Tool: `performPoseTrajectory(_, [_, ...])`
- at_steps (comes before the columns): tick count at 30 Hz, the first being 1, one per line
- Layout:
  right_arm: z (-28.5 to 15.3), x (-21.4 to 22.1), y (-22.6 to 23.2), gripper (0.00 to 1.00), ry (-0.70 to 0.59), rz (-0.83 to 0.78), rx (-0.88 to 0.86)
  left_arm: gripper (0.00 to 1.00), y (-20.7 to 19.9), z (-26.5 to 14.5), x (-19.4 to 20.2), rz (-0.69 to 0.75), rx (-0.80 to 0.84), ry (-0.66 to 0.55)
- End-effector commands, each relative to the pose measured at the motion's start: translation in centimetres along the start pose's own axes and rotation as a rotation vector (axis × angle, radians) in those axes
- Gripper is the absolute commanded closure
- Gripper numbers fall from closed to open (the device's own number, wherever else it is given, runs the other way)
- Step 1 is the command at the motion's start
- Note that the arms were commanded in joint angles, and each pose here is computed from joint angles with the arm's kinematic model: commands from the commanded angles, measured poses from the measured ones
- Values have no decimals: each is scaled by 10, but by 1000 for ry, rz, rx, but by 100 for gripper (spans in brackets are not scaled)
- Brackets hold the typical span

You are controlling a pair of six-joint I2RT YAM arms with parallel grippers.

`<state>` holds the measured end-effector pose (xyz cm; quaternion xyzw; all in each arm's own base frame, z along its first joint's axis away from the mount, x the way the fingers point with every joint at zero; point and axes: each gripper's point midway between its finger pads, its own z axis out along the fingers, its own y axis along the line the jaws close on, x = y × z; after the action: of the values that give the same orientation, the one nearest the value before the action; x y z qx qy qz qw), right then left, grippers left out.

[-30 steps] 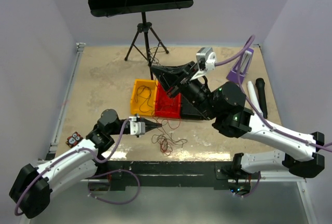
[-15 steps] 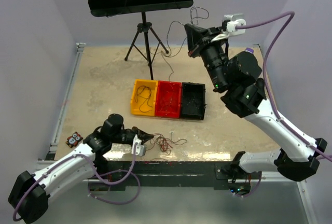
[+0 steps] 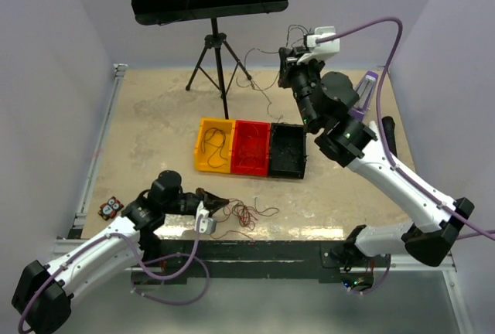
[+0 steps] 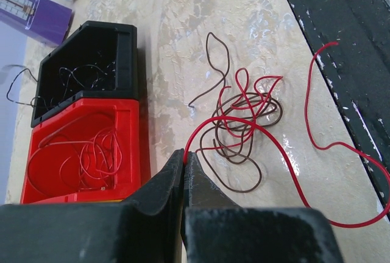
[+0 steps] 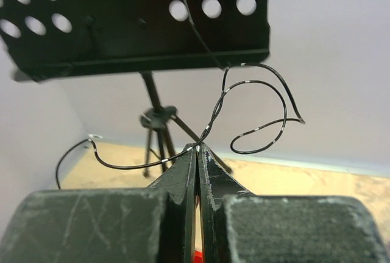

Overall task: Untangle the cables
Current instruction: Untie the cable, then place the cable in the bin.

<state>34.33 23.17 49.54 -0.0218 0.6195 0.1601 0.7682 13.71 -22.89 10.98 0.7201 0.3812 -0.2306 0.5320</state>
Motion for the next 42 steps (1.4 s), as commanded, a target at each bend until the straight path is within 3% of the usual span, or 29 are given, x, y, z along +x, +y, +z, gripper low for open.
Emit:
performPoseTrajectory(1, [5, 9, -29, 100, -9, -51, 114, 100, 15, -1, -19, 27, -29, -57])
performPoseTrajectory(11, [-1, 15, -65, 100, -8, -57, 213, 100, 17, -3, -17, 27, -46, -49])
performPoseTrajectory(32, [-11, -35, -107, 100, -102, -73, 319, 100, 15, -4, -15, 34, -38, -43])
performPoseTrajectory(42, [-7, 0, -116, 100, -50, -113, 342, 100, 19, -6, -15, 45, -45, -32])
